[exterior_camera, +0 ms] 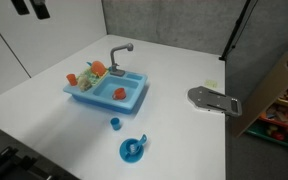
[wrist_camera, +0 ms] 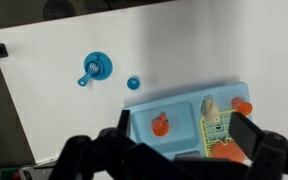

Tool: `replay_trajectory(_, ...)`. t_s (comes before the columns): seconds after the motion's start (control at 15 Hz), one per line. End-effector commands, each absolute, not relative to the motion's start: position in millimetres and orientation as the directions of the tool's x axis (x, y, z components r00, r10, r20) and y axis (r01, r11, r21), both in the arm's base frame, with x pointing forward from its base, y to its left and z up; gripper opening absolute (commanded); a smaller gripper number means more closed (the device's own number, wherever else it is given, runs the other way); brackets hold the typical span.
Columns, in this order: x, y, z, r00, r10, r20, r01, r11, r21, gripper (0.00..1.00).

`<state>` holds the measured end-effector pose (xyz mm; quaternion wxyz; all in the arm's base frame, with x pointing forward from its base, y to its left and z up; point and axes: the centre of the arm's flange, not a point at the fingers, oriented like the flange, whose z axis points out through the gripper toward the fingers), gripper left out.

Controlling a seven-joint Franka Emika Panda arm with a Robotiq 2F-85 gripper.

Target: Move the toy bottle from the table to the sink

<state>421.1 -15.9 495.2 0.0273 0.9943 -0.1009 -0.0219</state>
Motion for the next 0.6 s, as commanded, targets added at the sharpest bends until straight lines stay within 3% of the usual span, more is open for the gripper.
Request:
replay_trajectory(0.0,399.6,-24.8,534.8,0.982,-0.176,-0.061,-0.174,-0.984,0.035,1.0)
replay_trajectory(0.53,393.6,-22.3,533.9,0.986,-0.155,-0.061,-0.152,-0.987,0.053,1.0)
